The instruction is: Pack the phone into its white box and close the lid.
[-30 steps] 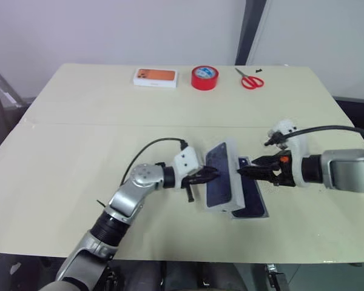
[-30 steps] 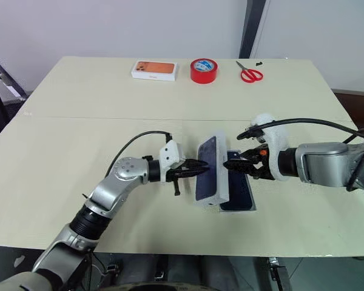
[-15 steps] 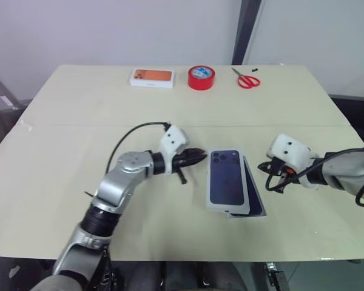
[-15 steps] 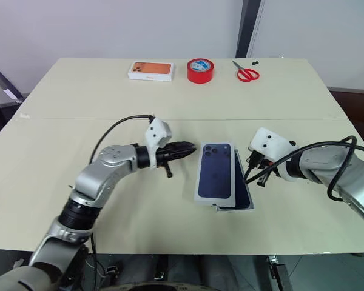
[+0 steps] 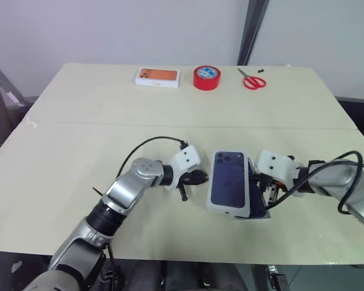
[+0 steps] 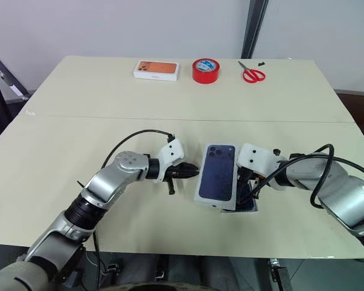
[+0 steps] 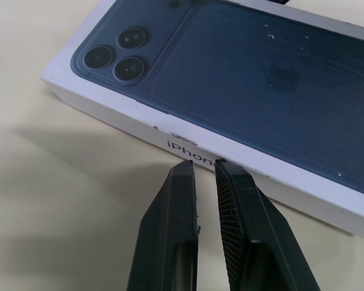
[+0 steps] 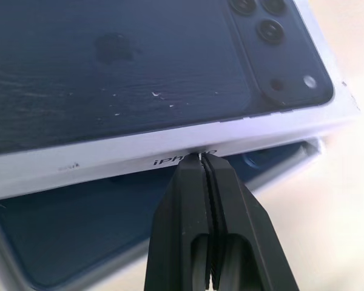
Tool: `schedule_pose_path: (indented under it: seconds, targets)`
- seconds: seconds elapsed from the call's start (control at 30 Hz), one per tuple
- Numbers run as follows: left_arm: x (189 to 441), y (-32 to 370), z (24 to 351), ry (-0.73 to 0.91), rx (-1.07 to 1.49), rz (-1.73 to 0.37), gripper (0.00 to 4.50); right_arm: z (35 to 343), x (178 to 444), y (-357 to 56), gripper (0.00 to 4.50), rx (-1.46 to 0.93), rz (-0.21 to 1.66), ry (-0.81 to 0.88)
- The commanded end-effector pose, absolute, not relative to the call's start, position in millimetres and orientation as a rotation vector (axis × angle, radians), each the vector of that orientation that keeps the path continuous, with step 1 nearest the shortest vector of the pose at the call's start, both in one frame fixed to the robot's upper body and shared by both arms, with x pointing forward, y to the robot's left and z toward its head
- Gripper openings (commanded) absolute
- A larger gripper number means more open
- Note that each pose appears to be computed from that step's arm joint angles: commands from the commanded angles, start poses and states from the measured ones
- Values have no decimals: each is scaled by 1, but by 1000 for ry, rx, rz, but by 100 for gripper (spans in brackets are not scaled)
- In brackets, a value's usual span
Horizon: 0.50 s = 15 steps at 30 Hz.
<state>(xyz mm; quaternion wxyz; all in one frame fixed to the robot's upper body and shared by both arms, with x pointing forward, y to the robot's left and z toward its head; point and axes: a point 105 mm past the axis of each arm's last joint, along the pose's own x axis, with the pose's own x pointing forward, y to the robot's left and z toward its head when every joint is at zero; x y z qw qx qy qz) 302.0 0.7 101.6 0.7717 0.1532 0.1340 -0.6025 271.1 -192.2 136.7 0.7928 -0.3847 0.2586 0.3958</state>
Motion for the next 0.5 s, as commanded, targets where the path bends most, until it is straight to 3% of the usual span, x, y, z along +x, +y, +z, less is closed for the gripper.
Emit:
schedule_pose_path:
  seconds: [0.03,0.5]
  targets:
    - [291,-18,120,211,337,-1410,60,147,270,-193,5,-854,853,520]
    - [278,-36,123,219,333,-1512,60,141,269,-219,5,-855,794,580]
